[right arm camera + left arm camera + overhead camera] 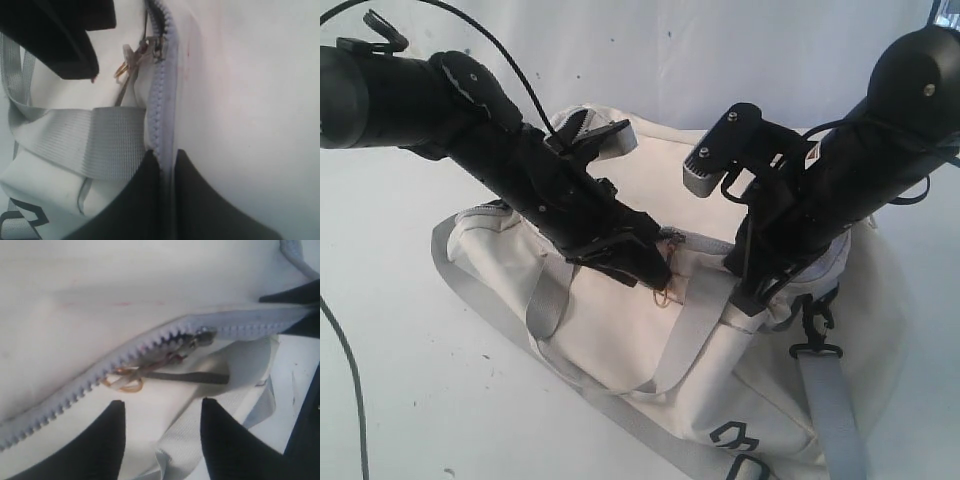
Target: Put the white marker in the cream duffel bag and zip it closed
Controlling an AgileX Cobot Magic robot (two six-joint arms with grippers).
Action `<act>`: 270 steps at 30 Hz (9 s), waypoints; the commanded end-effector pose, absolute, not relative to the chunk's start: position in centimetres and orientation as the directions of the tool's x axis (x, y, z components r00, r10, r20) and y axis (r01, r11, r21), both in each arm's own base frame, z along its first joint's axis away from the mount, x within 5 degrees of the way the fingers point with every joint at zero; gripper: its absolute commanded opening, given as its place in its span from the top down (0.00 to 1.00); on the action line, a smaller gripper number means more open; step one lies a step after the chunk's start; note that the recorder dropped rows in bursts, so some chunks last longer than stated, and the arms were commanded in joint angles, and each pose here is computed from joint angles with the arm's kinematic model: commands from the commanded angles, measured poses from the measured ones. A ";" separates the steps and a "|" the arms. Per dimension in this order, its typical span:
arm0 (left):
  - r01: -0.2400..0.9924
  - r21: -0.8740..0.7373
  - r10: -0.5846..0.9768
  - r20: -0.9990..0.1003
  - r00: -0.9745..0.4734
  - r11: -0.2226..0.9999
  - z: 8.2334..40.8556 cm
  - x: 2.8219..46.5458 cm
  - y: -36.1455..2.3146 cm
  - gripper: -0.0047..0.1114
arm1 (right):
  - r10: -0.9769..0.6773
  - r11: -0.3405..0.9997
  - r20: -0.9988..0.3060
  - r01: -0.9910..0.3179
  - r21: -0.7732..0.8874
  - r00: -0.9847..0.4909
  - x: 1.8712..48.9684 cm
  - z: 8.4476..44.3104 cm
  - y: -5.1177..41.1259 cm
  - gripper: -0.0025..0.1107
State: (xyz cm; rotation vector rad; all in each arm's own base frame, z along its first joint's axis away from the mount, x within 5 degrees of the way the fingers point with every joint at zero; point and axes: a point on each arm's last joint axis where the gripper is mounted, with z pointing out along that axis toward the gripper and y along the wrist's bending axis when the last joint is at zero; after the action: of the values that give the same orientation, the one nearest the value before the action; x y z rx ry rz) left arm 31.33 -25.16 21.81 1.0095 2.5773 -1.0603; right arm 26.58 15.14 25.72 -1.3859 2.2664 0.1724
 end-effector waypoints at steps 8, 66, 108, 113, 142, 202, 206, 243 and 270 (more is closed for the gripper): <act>0.708 -0.499 0.489 -0.512 -0.706 0.499 22.3 31.4 -26.6 0.39 | -0.781 0.507 -0.493 -0.850 -0.143 -0.383 26.7 26.1 15.1 0.98; 0.733 -0.331 0.538 -0.514 -0.668 0.594 25.0 31.1 -24.6 0.96 | -0.776 0.514 -0.493 -0.847 -0.132 -0.394 26.7 26.1 15.2 0.98; 0.628 -0.431 0.498 -0.384 -0.778 0.648 21.8 31.5 -25.3 0.96 | -0.782 0.510 -0.480 -0.851 -0.124 -0.398 26.5 26.0 15.1 0.98; 0.619 -0.337 0.462 -0.441 -0.769 0.709 23.5 31.9 -24.4 0.96 | -0.781 0.511 -0.483 -0.850 -0.126 -0.397 26.6 26.0 15.1 0.98; 0.334 -0.180 0.216 -0.473 -0.854 0.925 24.1 38.5 -10.6 0.96 | -0.777 0.543 -0.463 -0.827 -0.148 -0.427 26.8 26.0 14.7 0.98; 0.390 -0.328 0.243 -0.410 -0.879 0.860 29.0 34.8 -8.4 0.96 | -0.392 0.880 -0.596 -0.474 -0.021 -0.701 31.2 28.8 7.2 0.48; 0.396 -0.337 0.239 -0.422 -0.875 0.854 29.0 34.9 -8.5 0.96 | -0.386 0.819 -0.676 -0.570 0.063 -0.628 30.5 30.2 9.4 0.48; 0.471 -0.393 0.280 -0.451 -0.847 0.790 29.4 34.6 -9.3 0.96 | -0.465 0.643 -0.846 -0.756 -0.122 -0.260 29.7 21.6 30.9 0.42; 0.296 -0.492 0.048 -0.455 -0.889 0.819 30.2 35.6 -8.9 0.96 | -0.578 0.551 -0.785 -0.816 -0.173 -0.224 29.3 19.1 31.6 0.98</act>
State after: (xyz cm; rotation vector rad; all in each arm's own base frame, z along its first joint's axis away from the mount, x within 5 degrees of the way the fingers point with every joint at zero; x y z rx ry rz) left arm 35.24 -9.49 29.48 0.3117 2.6087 -0.8087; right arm 29.68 31.50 19.39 -1.0517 1.9218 0.3448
